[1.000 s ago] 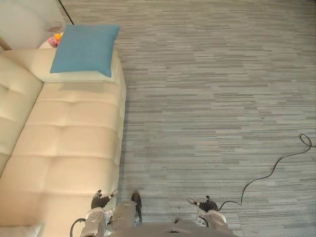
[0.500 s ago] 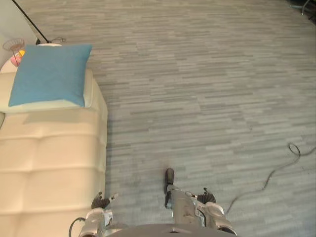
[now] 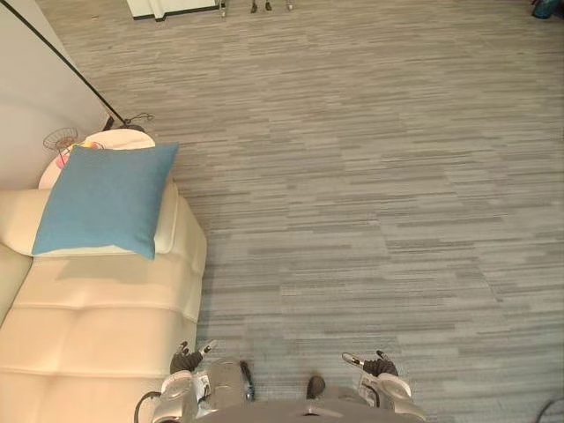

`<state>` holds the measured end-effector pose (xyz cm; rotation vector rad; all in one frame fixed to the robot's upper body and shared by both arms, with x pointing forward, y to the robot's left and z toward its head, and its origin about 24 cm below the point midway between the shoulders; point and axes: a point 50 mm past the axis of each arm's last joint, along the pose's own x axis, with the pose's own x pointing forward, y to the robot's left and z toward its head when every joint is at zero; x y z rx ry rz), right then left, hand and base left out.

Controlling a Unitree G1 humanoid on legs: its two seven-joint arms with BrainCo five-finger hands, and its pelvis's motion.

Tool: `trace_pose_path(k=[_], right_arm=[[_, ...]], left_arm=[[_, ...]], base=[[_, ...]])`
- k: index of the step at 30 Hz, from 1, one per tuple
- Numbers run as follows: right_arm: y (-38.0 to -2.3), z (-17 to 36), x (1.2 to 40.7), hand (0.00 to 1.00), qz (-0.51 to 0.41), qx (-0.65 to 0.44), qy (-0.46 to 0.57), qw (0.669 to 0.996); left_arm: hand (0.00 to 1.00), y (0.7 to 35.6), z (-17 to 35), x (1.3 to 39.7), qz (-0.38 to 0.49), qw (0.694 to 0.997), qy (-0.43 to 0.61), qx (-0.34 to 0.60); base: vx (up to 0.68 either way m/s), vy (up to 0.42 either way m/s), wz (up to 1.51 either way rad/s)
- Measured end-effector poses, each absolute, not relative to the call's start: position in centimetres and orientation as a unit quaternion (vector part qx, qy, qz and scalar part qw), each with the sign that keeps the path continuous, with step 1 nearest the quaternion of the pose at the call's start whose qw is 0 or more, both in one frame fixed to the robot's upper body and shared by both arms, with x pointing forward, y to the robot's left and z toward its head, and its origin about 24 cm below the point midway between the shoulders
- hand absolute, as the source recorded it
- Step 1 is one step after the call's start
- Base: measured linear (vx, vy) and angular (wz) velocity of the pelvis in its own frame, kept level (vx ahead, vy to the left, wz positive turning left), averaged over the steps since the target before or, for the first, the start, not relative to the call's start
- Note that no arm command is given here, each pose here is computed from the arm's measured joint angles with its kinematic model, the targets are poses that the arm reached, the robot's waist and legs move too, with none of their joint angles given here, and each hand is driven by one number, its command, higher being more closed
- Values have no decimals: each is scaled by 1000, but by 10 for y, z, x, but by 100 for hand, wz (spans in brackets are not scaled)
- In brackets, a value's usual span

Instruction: Pick up cushions and gather them together orderly.

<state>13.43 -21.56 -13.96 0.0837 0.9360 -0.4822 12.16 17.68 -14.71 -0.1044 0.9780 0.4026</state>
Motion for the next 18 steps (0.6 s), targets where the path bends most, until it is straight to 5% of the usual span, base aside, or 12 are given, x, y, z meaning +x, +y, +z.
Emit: trace_pose_path(k=[11,18], right_arm=[[-200,-147,132,0,-199,32,470,859],[-208,-145,130,0,-198,13,469,861]], left_arm=[[0,189,-152,111,208,848,486,-45],[0,196,-156,95,248,825,503,-69]], base=[[455,196,-5],[407,-44,52]])
